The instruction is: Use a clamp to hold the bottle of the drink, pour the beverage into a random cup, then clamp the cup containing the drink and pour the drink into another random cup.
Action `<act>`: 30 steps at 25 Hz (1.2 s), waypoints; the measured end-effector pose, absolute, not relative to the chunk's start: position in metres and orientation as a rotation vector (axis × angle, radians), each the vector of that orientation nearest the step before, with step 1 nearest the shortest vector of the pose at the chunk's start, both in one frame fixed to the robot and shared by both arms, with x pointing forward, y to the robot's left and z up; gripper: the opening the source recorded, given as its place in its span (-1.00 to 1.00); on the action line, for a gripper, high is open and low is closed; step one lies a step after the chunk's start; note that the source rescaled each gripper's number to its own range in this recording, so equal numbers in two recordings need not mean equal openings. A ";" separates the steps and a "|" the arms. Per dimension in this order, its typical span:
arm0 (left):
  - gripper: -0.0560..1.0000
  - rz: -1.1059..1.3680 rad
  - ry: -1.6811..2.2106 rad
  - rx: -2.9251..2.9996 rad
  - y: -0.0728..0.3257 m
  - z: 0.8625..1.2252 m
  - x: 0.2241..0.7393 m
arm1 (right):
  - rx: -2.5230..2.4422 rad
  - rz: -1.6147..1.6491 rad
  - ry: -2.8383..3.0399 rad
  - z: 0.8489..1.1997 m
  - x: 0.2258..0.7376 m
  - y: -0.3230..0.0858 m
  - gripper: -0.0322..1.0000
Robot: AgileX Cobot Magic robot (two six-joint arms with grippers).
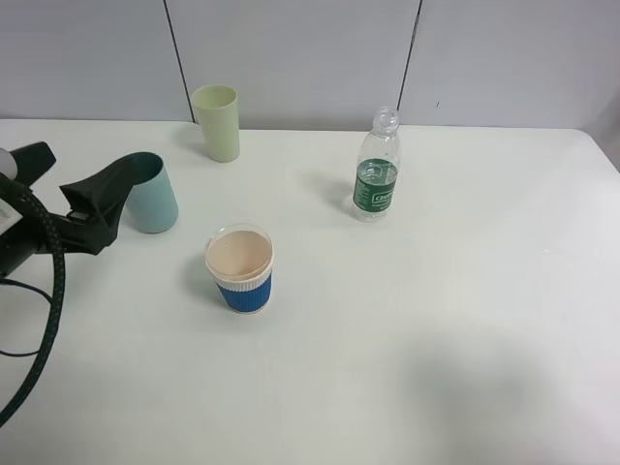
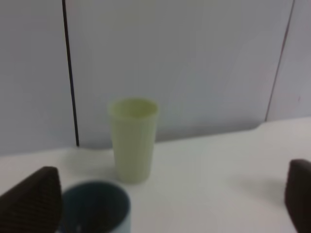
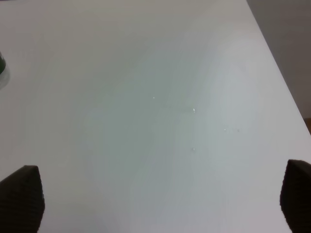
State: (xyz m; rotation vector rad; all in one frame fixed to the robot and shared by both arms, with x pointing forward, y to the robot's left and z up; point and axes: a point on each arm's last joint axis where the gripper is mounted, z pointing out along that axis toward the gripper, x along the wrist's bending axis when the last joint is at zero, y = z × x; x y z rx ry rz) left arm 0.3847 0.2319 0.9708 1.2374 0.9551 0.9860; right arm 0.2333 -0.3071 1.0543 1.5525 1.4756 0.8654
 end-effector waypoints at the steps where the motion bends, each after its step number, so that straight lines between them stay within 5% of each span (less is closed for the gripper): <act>1: 0.83 1.004 0.946 1.236 0.231 0.974 0.386 | 1.553 0.865 1.476 1.054 0.233 -0.307 1.00; 4: 0.96 1.048 0.940 1.244 0.231 0.981 0.390 | 1.553 0.865 1.476 1.054 0.233 -0.307 1.00; 21: 0.98 0.998 0.732 1.448 0.193 1.072 0.413 | 1.553 0.865 1.476 1.054 0.233 -0.307 1.00; 30: 0.99 0.833 0.777 1.686 0.200 1.083 0.404 | 1.553 0.865 1.476 1.054 0.233 -0.307 1.00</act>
